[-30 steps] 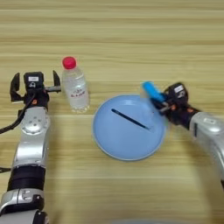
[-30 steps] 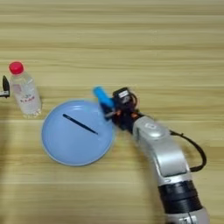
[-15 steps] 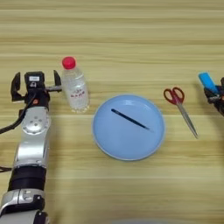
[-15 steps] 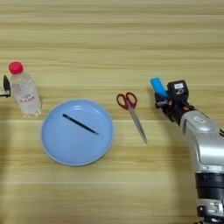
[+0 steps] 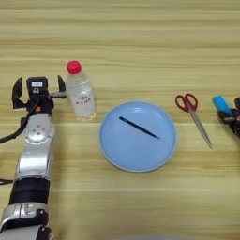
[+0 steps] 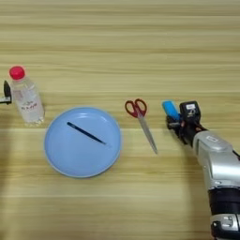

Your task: Move the objects on the table

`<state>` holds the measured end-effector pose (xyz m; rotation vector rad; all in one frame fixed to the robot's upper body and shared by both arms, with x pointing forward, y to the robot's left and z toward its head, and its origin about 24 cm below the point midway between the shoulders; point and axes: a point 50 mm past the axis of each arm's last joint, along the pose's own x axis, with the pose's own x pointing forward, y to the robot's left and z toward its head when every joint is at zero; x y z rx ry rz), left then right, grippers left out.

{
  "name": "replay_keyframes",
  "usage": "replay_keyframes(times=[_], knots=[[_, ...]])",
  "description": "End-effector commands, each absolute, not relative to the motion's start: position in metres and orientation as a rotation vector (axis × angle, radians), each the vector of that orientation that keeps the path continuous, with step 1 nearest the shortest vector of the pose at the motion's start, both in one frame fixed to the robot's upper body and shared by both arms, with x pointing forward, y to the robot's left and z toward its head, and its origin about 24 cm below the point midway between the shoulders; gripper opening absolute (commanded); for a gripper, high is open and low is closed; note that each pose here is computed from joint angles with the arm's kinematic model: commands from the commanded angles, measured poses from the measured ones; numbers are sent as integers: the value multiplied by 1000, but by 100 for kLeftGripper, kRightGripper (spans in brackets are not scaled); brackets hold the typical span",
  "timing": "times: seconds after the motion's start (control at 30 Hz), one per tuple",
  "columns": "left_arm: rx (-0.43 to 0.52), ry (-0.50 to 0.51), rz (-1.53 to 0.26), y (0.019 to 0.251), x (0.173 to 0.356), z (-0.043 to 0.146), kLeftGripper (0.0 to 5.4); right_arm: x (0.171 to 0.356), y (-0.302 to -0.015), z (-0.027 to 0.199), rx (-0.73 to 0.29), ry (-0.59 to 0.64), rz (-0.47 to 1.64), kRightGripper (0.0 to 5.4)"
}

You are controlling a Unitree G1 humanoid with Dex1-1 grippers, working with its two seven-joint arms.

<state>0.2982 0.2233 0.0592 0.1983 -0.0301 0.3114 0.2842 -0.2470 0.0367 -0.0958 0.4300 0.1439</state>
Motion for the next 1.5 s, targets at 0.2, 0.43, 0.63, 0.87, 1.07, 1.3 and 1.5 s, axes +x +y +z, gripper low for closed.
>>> replay_keyframes(times=[0.2,0.43,0.63,0.87,1.07,1.3,1.5], knots=[[199,-25,316,223,298,60,540,290,-236,57,-91,310,180,287],[199,-25,317,223,298,60,540,285,-205,86,-105,137,321,373],[198,-26,316,223,298,60,540,277,-167,90,-138,113,507,447],[198,-26,316,222,298,60,540,265,-128,86,-194,132,716,536],[198,-27,316,222,297,60,540,257,-103,71,-247,187,846,536],[196,-28,316,221,297,61,540,254,-92,54,-267,249,899,536],[197,-27,316,221,297,61,540,256,-90,42,-274,289,897,536]])
